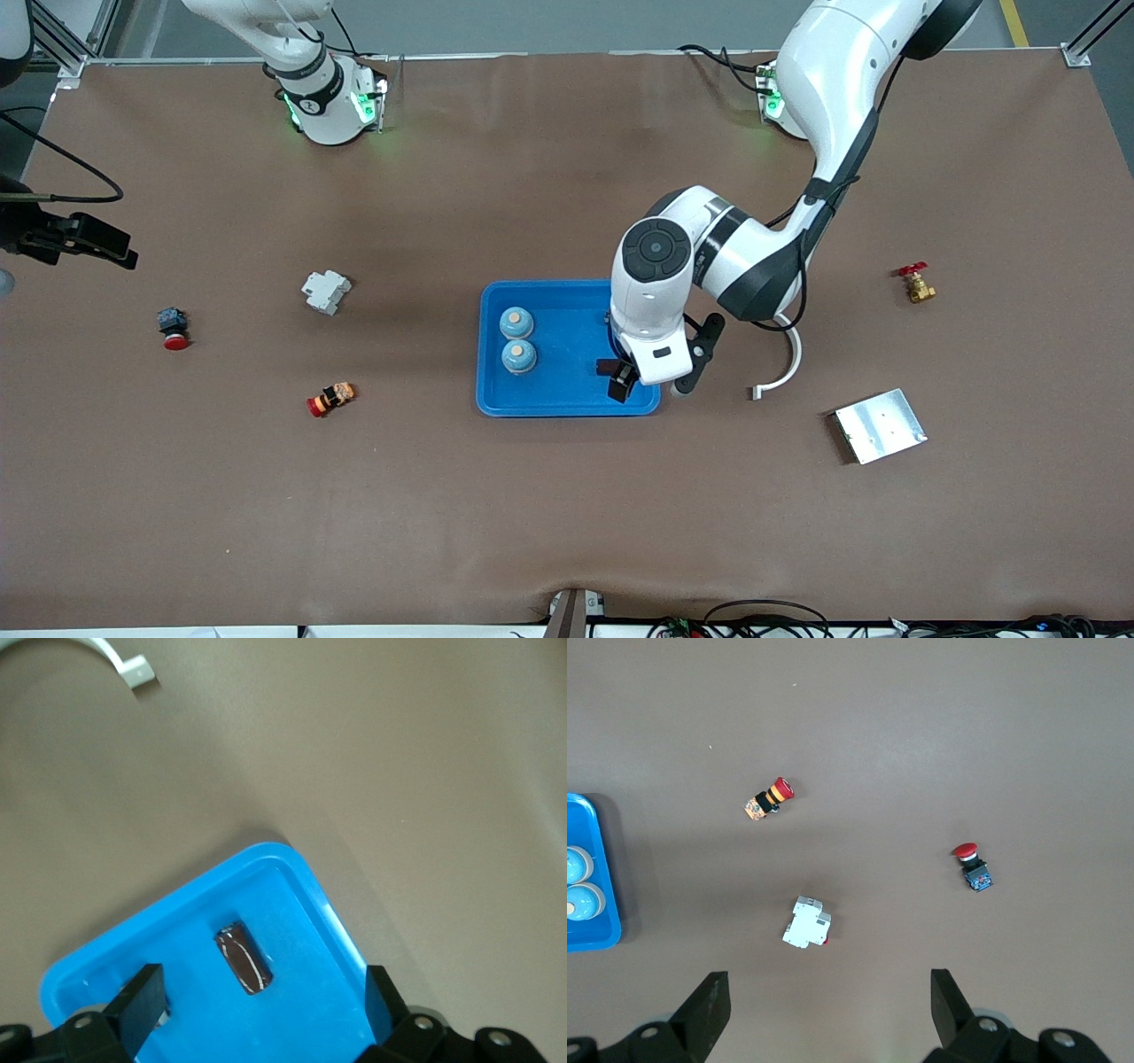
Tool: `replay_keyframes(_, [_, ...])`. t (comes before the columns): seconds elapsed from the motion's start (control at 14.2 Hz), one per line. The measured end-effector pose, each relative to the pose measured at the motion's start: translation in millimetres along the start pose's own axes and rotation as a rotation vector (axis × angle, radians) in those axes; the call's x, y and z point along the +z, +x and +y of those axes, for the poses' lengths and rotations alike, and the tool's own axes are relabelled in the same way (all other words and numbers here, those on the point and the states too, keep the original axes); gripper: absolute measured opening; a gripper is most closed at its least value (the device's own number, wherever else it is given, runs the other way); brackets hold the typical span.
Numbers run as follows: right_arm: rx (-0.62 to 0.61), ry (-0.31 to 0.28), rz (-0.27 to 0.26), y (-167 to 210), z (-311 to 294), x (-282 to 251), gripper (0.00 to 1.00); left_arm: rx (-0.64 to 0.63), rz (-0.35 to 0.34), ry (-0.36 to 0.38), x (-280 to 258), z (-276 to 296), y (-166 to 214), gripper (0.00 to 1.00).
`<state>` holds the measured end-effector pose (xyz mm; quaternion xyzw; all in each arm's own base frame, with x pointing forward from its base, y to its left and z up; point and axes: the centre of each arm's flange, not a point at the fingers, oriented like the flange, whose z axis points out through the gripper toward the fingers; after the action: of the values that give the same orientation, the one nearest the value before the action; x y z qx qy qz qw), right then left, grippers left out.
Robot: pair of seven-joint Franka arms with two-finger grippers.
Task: Place electrolytic capacitor and blue bell in tray
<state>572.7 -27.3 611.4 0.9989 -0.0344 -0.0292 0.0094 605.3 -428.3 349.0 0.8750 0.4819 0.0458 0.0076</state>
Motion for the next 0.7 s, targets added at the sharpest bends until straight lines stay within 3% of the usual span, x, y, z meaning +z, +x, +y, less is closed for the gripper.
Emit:
replay_keyframes(0.21, [0.002, 0.004, 0.001, -0.7, 0.8, -1.8, 1.00, 0.106, 0.000, 0.066, -15.8, -9.4, 20.4, 1.00])
replay_keyframes(0.7, [0.015, 0.005, 0.020, -6.8, 9.7, -15.8, 1.00, 0.430, -0.006, 0.049, -61.0, -17.5, 70.1, 1.00])
